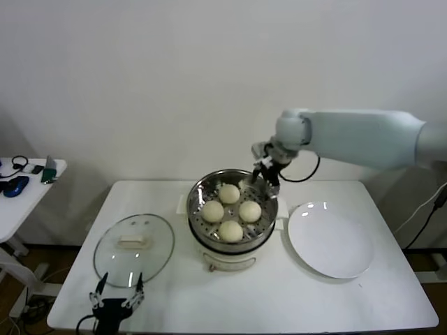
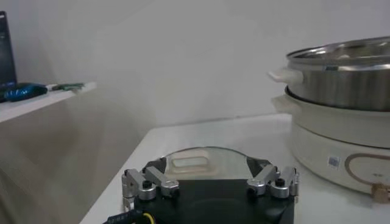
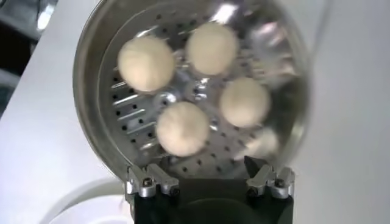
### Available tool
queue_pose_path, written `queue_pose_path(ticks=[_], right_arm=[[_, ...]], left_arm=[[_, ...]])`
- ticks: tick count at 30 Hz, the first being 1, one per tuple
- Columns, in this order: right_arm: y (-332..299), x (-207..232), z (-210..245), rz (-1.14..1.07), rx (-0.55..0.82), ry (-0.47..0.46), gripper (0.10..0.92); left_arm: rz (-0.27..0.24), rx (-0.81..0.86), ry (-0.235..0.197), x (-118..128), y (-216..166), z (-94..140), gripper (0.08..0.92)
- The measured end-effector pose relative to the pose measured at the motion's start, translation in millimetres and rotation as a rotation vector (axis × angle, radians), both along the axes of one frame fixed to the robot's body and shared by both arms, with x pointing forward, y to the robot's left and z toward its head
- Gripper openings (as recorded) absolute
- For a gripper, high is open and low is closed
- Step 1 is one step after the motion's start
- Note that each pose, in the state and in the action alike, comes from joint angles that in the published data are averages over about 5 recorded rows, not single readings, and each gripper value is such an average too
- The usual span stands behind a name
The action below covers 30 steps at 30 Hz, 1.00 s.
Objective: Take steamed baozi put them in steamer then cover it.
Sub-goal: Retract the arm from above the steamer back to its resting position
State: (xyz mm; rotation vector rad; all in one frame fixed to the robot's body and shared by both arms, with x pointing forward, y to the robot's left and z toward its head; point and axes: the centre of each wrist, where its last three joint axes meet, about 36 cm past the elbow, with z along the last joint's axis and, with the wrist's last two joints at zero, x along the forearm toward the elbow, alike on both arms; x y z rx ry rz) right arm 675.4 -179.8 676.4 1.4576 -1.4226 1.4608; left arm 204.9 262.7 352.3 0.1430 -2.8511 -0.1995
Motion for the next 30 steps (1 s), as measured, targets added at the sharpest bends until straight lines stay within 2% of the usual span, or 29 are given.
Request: queue_pose_path(ticks=[5,10,20,30], right_arm=[[-35.3,-2.6,21.8,-0.133,0.195,-0.067,0.823],[-76.6,-16.3,10.1,-0.291,0.433,-0.183,0.823],[-173.8,-82.1,-68.5,-0.624,0.777,-0.389,0.823],[-188.8,-144.1,-134.3,-0.747,1.059,-0.508,0.823]], left_arm=[[-0.013,0.0,-0.004,3.3,0.1,3.5,0.823],[-0.035,0.007,-0.008,7.7,-0.3,5.1,0.823],[-0.039,0.023,-0.034,19.4,3.9,8.9,0.823],[-0.038,0.04,-0.096,33.7,7.6,18.4,0.823]])
